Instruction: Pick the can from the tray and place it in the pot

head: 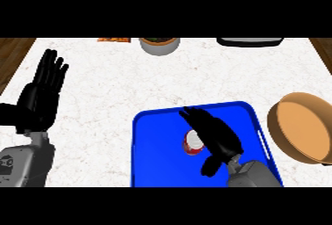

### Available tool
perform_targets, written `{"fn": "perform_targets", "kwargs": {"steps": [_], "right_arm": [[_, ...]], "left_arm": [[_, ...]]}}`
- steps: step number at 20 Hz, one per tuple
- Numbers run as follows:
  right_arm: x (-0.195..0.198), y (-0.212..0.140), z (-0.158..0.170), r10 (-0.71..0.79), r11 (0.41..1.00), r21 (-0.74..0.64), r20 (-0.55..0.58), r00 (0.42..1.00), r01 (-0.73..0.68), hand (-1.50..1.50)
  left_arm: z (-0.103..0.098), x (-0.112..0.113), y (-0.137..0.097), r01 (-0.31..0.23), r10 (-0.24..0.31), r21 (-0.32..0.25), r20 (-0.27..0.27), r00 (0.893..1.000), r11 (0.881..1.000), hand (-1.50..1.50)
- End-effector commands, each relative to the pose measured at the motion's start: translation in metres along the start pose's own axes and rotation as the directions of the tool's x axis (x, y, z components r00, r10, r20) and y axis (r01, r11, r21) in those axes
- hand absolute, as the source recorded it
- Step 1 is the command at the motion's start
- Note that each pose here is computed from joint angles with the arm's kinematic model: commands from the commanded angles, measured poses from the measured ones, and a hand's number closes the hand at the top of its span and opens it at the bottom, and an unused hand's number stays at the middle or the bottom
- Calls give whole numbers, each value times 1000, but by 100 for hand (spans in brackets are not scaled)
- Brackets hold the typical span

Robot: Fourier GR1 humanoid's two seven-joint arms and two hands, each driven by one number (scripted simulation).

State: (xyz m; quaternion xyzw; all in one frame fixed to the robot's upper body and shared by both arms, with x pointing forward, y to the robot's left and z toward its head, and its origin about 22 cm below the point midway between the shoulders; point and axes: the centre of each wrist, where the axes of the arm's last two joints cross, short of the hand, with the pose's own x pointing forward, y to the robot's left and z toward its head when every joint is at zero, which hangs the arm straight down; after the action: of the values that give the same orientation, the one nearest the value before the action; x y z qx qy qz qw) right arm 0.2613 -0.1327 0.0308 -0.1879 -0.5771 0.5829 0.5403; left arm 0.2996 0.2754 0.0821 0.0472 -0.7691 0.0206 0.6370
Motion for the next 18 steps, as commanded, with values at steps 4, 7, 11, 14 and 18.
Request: {"fn": "perform_targets", "kwargs": {"steps": [4,7,11,14,18], "right_arm": [[-1,18,-22,-26,999,19,24,999,25,-150],[6,24,-37,-30,999,43,66,997,28,-150],[10,48,-34,56,998,14,214,975,-60,150],[22,41,-45,72,997,-18,229,971,-69,150],[21,39,-54,107,994,-22,211,972,-105,150]], "left_arm": [[0,1,10,-6,6,-3,5,1000,1000,0],[-7,-25,-1,14,-14,-5,9,1000,1000,0],[-1,-6,-24,-8,9,-16,17,1000,1000,0],[5,-3,-12,-4,4,-4,0,1000,1000,0],[-10,3,-7,-1,1,0,3,1000,1000,0]]}}
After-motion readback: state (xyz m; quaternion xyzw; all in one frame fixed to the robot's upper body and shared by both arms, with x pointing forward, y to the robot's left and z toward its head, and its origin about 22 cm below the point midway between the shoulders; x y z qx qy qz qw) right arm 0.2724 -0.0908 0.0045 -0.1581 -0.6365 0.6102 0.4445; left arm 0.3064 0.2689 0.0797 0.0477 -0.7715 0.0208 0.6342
